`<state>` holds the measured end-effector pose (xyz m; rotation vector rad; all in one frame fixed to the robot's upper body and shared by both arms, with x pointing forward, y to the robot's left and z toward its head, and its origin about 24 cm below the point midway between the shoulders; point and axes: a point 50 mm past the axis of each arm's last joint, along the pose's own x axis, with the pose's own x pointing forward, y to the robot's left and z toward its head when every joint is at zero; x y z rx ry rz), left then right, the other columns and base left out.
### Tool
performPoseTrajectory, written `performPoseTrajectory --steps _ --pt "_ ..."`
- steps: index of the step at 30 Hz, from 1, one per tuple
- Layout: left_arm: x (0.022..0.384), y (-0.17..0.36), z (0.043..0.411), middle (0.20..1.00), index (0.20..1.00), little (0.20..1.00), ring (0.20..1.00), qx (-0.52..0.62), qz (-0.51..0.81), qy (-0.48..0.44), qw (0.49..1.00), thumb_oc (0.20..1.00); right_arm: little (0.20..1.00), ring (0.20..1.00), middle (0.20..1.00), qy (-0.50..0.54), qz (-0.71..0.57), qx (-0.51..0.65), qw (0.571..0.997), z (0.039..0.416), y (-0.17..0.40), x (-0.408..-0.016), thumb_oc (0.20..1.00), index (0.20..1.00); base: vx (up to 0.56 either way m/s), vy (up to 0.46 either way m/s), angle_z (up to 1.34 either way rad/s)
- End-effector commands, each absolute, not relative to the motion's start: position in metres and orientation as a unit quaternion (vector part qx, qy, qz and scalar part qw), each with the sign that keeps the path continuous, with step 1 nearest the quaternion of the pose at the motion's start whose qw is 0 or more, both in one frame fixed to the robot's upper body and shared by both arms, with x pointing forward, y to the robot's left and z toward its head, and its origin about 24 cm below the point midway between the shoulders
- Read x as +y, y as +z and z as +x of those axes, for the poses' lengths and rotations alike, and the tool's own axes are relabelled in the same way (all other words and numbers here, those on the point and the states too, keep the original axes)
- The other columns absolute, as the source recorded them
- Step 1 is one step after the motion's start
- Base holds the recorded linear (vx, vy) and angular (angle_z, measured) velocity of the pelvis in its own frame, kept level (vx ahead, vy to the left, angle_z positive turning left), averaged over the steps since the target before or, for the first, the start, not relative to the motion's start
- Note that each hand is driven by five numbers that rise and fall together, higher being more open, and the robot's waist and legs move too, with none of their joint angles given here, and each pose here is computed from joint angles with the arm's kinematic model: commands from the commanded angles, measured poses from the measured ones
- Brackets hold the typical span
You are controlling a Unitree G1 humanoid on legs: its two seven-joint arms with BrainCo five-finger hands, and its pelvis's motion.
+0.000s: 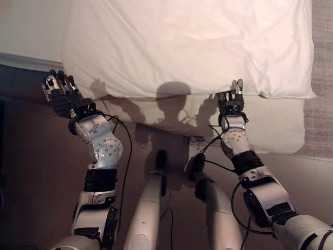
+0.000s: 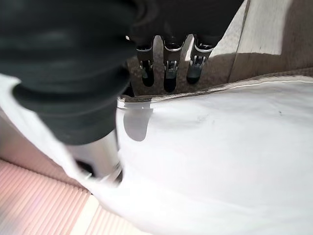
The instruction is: Make the bed
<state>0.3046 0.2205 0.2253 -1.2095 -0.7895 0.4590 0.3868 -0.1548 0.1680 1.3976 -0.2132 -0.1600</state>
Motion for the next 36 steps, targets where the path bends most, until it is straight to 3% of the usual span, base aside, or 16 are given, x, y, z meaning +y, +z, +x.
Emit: performPoseTrajectory --steps 1,13,22,36 --pt "0.222 0.225 0.295 1.0 1.0 1.0 1.0 -0.382 -0.544 0.175 0.727 1.0 0.2 0.2 0.2 -0.021 0.617 -0.21 0.758 0.375 0.201 -0.178 0.2 0.2 0.0 0.0 0.0" --pt "0.2 0.149 0.297 1.0 1.0 1.0 1.0 -0.248 -0.545 0.106 0.793 1.0 0.2 0.2 0.2 0.081 0.622 -0.279 0.727 0.351 0.212 -0.163 0.2 0.2 0.0 -0.002 -0.01" --pt "0.17 0.083 0.283 1.0 1.0 1.0 1.0 -0.112 -0.568 0.076 0.812 1.0 0.2 0.2 0.2 0.16 0.609 -0.33 0.703 0.325 0.23 -0.145 0.2 0.2 0.0 -0.001 -0.01" --pt "0.1 0.077 0.297 1.0 1.0 1.0 1.0 -0.018 -0.602 -0.084 0.794 1.0 0.2 0.2 0.2 0.274 0.616 -0.298 0.676 0.295 0.227 -0.096 0.2 0.2 0.0 0.0 -0.01"
